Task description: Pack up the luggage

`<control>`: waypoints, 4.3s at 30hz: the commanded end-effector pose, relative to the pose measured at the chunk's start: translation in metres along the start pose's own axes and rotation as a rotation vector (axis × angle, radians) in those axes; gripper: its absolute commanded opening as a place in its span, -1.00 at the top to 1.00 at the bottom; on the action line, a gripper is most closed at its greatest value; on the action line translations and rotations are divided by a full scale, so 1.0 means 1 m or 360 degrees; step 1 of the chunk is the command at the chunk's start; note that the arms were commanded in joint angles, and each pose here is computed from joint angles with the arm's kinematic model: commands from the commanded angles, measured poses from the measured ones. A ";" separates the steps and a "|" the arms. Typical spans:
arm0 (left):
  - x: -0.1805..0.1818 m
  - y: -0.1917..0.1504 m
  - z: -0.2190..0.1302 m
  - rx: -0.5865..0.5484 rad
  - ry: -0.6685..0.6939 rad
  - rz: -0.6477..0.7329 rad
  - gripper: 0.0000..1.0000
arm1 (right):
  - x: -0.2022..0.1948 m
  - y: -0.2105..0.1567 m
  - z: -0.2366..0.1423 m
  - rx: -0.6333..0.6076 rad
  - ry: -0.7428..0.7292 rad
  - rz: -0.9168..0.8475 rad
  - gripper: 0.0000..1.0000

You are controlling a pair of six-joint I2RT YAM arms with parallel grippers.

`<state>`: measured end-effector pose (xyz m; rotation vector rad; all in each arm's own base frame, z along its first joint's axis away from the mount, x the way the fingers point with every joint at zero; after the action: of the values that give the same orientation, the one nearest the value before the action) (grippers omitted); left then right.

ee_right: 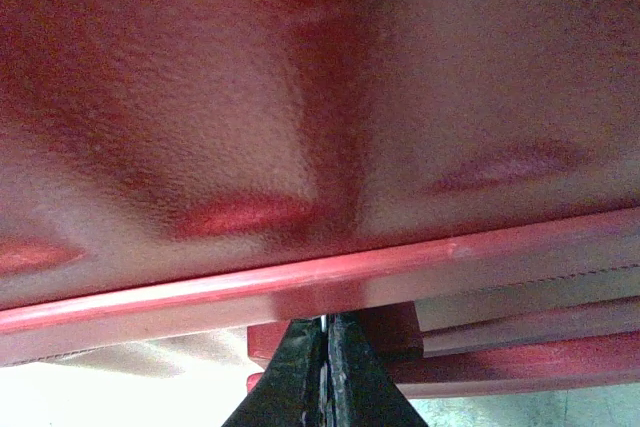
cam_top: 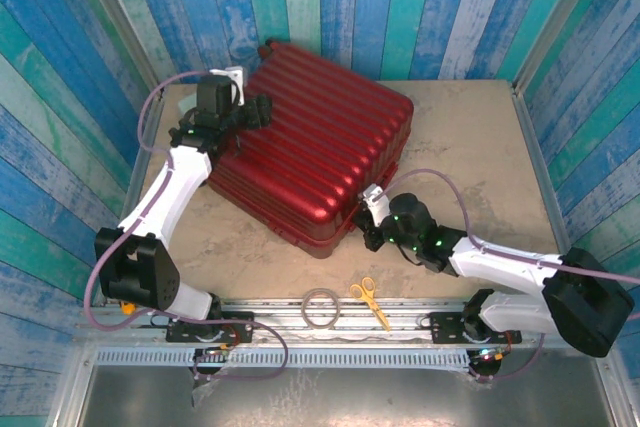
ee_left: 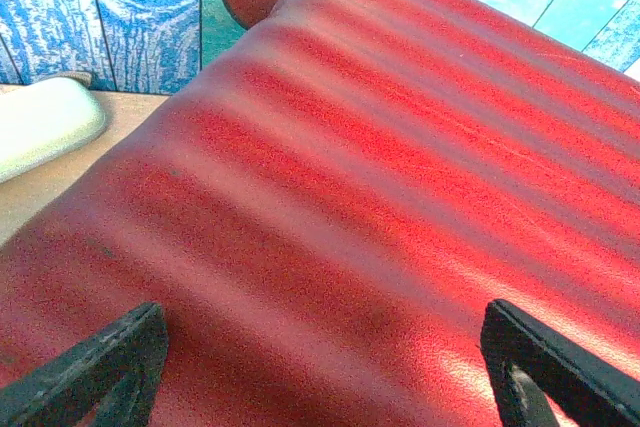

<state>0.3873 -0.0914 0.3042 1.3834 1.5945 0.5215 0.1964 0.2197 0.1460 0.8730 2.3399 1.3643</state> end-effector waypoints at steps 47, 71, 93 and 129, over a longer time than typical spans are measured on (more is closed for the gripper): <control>0.034 -0.104 0.052 0.0689 0.0400 0.0075 -0.67 | -0.182 0.013 -0.007 0.0098 -0.0631 0.0556 0.99; 0.042 -0.115 0.058 0.0772 0.0523 0.0137 -0.68 | -0.247 0.035 0.020 0.0092 -0.0528 0.0664 0.99; -0.034 -0.053 -0.136 -0.0494 0.0044 0.0033 -0.73 | -0.179 0.012 0.024 0.0103 0.0107 0.1383 -0.16; 0.045 -0.138 0.043 0.0077 0.0423 -0.0542 -1.00 | -0.074 -0.046 0.007 0.0305 -0.0358 0.1322 0.99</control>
<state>0.3650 -0.0639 0.2486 0.6043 1.8435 0.6607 0.2843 0.1396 0.1333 2.0924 1.6158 1.3312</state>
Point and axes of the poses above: each hand's point on the last joint's axis, 136 mm out from that joint toward the fingers, its own z axis out along the fingers, its own x axis along the line the jaws close on, y = z × x, the point moved 7 cm from there along -z, back along the fingers, and after that the axes turned 8 degrees about -z, right-handed, at the moved point
